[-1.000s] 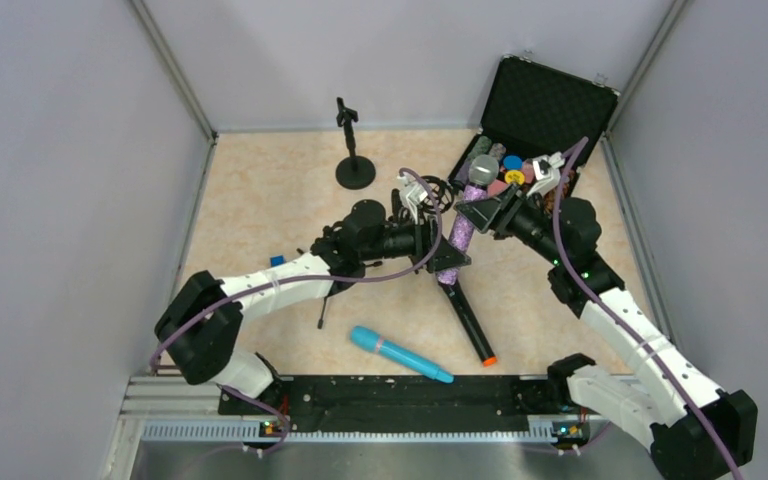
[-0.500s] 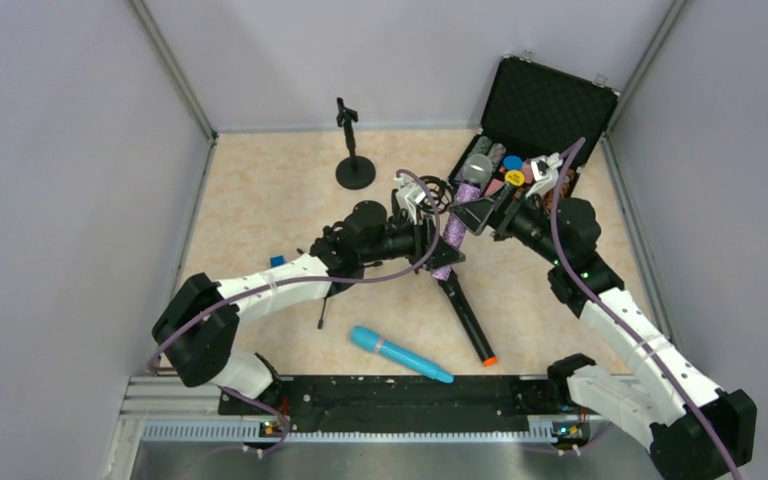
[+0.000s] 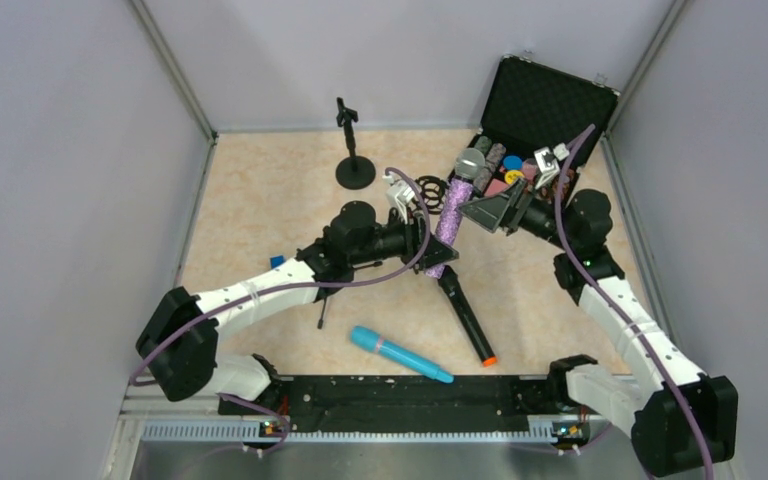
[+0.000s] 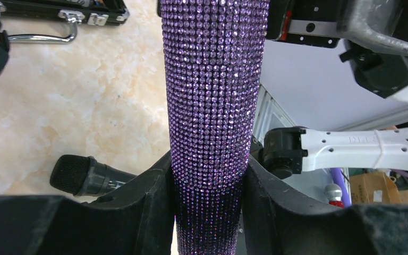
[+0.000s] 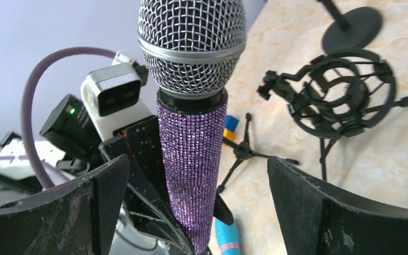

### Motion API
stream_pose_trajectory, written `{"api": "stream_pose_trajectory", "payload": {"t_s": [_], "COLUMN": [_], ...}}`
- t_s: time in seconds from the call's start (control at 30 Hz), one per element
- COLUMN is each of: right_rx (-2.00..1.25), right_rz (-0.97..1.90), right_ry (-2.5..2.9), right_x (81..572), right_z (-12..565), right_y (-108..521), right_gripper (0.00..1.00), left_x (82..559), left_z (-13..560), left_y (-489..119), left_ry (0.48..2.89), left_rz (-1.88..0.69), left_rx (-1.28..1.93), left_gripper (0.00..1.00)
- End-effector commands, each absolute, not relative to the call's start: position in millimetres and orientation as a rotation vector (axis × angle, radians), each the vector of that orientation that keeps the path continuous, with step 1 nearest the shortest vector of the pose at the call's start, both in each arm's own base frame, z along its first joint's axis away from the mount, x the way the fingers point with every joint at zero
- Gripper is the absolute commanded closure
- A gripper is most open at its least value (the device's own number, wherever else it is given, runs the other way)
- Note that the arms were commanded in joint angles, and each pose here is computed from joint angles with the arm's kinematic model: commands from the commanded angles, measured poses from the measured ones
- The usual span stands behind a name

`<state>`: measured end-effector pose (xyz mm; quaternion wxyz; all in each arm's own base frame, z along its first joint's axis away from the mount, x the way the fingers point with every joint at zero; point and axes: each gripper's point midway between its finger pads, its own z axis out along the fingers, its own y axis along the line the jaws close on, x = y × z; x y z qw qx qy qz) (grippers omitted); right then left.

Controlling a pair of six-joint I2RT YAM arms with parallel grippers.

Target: Attach the microphones to the stand

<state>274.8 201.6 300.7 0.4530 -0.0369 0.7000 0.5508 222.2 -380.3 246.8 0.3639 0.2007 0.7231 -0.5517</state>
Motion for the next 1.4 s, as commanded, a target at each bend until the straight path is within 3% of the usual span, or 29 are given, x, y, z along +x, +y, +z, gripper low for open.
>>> {"api": "stream_pose_trajectory", "payload": {"t_s": [0.0,0.43,0.7,0.83,0.9,1.0,1.1,1.17,1.27,1.37], "right_rx": [-0.227,-0.265,-0.264,-0.265,-0.272,-0.273,-0.267,-0.268,-0.265,-0.256], "right_rz": [1.508,1.629,1.653,1.640,1.630,1.613,1.592,1.573,1.539,1.493], "right_ry": [1.571,1.534,1.509,1.506,1.512,1.525,1.540,1.555,1.574,1.601], "right_x": [259,265,265,265,266,267,269,270,271,272], "right_z": [337,339,340,339,337,333,329,326,322,316], "right_y": [212,234,237,237,237,237,236,236,234,231], "right_gripper": [0.01,0.18,0.62,1.00,1.00,1.00,1.00,1.00,1.00,1.00], "left_x": [210,201,202,203,204,207,209,212,217,224], "left_z": [292,286,279,276,274,272,274,275,277,280], "left_y": [-383,-387,-385,-384,-382,-381,-380,-379,-376,-370], "left_ry": [1.667,1.673,1.695,1.699,1.703,1.707,1.700,1.698,1.690,1.682], "left_rz": [-1.528,-1.572,-1.564,-1.551,-1.538,-1.525,-1.516,-1.499,-1.471,-1.444], "left_rx": [0.579,0.630,0.617,0.608,0.598,0.582,0.572,0.555,0.531,0.500], "left_gripper": [1.00,1.00,1.00,1.00,1.00,0.84,0.43,0.24,0.13,0.09]}}
